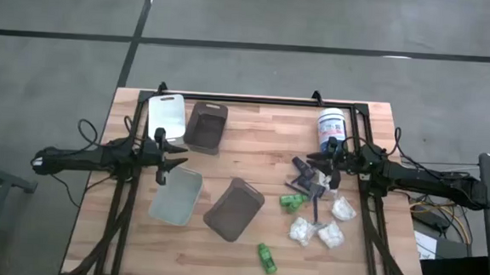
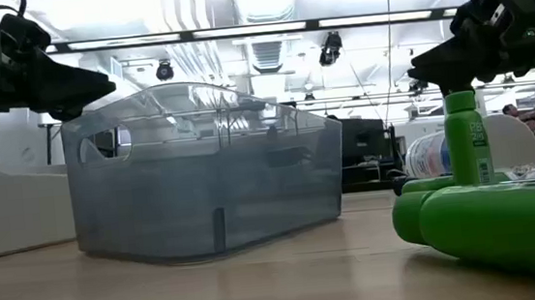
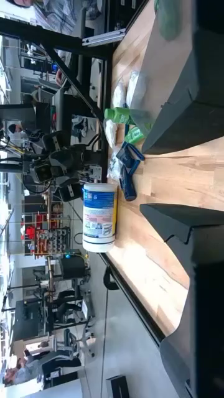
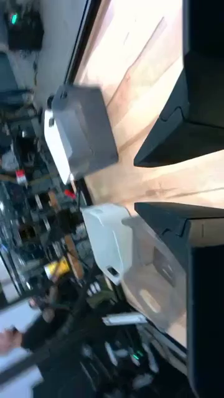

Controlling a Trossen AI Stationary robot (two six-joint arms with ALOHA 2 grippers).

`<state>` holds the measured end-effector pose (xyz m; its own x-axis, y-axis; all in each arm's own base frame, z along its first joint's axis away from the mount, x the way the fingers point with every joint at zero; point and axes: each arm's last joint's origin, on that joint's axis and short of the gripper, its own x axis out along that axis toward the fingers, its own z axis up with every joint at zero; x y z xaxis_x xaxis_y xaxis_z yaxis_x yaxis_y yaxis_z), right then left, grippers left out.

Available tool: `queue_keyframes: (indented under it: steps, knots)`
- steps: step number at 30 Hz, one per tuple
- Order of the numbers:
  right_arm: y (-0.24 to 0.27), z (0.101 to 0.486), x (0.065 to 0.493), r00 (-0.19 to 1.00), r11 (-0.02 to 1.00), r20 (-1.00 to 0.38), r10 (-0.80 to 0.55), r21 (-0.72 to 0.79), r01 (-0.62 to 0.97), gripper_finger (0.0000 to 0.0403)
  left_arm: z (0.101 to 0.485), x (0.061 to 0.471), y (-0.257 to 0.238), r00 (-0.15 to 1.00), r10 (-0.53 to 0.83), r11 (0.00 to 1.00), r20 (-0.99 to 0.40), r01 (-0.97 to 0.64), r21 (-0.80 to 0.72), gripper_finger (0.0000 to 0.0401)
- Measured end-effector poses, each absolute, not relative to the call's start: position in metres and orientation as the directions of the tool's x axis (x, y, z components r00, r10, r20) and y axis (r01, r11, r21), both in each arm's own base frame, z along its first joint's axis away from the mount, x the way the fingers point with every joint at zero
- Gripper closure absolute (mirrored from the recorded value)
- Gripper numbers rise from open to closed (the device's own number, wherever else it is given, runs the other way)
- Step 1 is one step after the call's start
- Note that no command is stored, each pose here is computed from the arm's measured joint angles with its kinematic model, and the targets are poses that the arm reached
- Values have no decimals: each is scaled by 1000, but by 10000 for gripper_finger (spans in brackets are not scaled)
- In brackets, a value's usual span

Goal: Pick & Place Travel size toiletries

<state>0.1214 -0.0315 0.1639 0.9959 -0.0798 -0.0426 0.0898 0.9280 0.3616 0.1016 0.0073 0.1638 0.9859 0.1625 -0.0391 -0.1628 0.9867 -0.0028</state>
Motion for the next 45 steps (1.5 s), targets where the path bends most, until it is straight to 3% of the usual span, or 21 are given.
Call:
queue_keyframes:
  steps: [7,16,25,35,45]
  knots:
    - [-32,171,123,994,915,-74,-80,391,103,287,164,102,7,986,163,987,-39,-163,-3,256]
    - [-33,217,121,957,929,-268,-113,314,197,253,164,102,7,986,163,987,-39,-163,-3,256]
    - [-31,249,115,948,911,-297,-112,350,217,234,164,102,7,986,163,987,-39,-163,-3,256]
    - [-32,246,119,937,887,-332,-107,395,241,262,164,102,7,986,163,987,-39,-163,-3,256]
    - [-38,228,149,849,878,-526,-52,381,290,267,164,102,7,986,162,987,-39,-163,-3,256]
